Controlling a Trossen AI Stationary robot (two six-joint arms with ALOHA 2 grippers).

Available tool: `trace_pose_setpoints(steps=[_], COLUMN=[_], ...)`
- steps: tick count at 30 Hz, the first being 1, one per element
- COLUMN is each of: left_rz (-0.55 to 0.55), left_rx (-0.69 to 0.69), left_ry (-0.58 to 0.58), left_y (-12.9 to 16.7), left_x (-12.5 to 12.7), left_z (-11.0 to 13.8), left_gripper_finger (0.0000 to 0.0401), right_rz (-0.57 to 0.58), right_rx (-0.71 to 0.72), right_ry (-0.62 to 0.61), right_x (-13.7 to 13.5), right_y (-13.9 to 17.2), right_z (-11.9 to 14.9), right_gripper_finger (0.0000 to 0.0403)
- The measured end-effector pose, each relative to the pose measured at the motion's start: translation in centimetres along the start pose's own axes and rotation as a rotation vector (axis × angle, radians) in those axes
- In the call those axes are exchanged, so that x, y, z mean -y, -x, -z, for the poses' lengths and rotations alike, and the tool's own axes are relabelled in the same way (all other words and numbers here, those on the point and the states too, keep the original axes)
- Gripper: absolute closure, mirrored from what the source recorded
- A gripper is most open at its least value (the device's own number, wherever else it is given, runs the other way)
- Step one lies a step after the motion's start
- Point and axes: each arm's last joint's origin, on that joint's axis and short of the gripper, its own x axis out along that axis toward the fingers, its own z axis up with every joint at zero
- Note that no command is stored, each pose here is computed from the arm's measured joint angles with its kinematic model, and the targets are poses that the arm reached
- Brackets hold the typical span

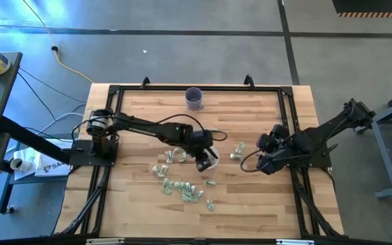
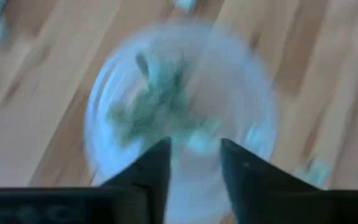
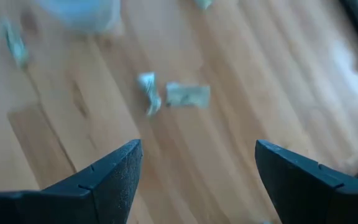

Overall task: Pick and place Stevia / Truvia into bins
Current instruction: Put the stevia packet into the transparent container

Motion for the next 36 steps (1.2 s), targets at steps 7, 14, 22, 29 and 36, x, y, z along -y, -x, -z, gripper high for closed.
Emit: trace_pose_setpoints(steps=[7,14,22,29,36], left_rz=[-0.153,-0.212,-0.108,-0.102,-0.119], left_rx=[-0.208,-0.289,-0.083,0.056,0.063], left_ry=[-0.121,-0.086,0.167,0.316,0.293], left_y=[5.4,9.1,12.3,13.5,13.5], left_x=[1.1,0.9,1.1,1.2,1.3], left_z=[2.9,8.4,13.5,15.9,16.1], left_gripper_finger=[0.0142,0.0164,0.0200,0.0212,0.0213], right_rz=[-0.153,-0.144,-0.196,-0.197,-0.223], right_rx=[-0.071,-0.055,-0.156,-0.337,-0.321], right_ry=[0.093,0.360,0.593,0.645,0.676], right_x=[-0.6,1.6,2.8,2.8,2.1], right_y=[-5.8,-8.5,-14.0,-18.4,-19.0], right_z=[1.3,-0.4,-3.1,-4.1,-5.4], right_gripper_finger=[0.0100,0.0100,0.0100,0.0100,0.0109])
